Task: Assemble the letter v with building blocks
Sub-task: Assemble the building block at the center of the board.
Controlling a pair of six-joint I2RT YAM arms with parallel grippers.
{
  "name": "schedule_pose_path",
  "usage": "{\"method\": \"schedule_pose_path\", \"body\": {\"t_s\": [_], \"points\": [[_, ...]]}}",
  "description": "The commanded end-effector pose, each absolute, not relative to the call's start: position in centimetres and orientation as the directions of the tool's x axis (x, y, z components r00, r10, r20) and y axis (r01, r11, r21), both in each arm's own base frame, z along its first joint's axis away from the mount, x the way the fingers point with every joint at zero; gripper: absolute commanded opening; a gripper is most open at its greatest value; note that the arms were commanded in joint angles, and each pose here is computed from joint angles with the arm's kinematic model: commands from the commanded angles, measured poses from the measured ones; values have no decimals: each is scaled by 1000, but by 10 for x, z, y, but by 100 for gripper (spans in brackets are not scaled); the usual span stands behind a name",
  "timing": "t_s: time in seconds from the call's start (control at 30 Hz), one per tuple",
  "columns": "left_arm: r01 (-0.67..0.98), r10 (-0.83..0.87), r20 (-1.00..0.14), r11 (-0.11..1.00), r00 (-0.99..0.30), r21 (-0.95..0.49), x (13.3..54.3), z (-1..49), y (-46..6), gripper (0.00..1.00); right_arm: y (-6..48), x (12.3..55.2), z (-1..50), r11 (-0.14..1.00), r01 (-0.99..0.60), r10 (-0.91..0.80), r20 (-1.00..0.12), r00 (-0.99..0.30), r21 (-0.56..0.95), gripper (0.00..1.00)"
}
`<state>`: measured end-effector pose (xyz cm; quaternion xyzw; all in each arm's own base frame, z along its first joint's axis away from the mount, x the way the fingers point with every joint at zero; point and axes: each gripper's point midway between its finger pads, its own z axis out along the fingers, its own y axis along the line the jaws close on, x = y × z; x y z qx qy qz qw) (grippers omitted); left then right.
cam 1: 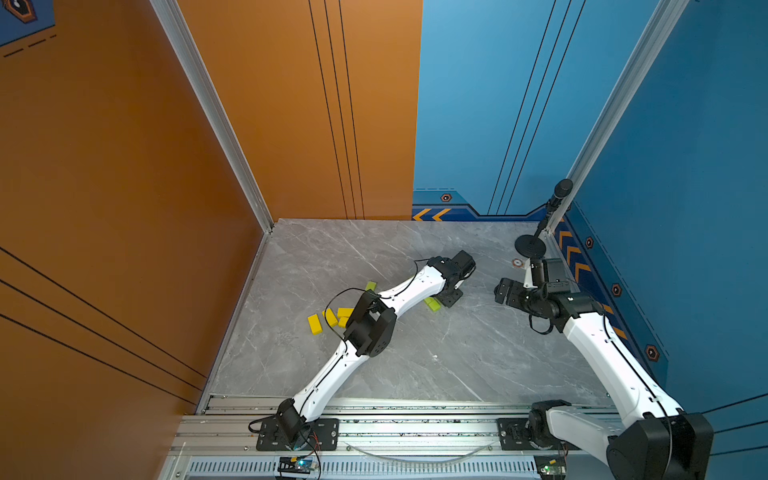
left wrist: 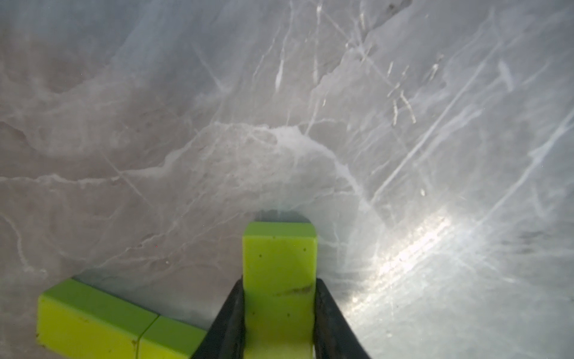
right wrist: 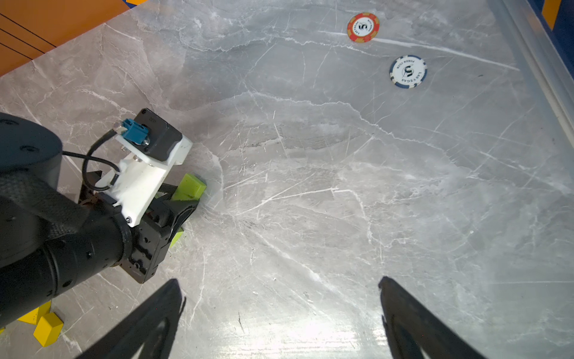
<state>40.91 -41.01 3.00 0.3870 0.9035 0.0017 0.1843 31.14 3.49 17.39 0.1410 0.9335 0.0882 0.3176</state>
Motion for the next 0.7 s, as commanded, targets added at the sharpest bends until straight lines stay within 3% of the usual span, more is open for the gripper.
{"method": "schedule_pose_path", "body": {"t_s": [0.0, 0.67], "points": [[702, 709, -254, 699, -658, 134, 398, 23, -392, 35, 34, 310, 171, 945, 214, 321, -578, -751, 246, 100], [713, 716, -251, 691, -652, 118, 391, 23, -396, 39, 34, 310, 171, 948, 213, 314, -584, -748, 237, 100]]}}
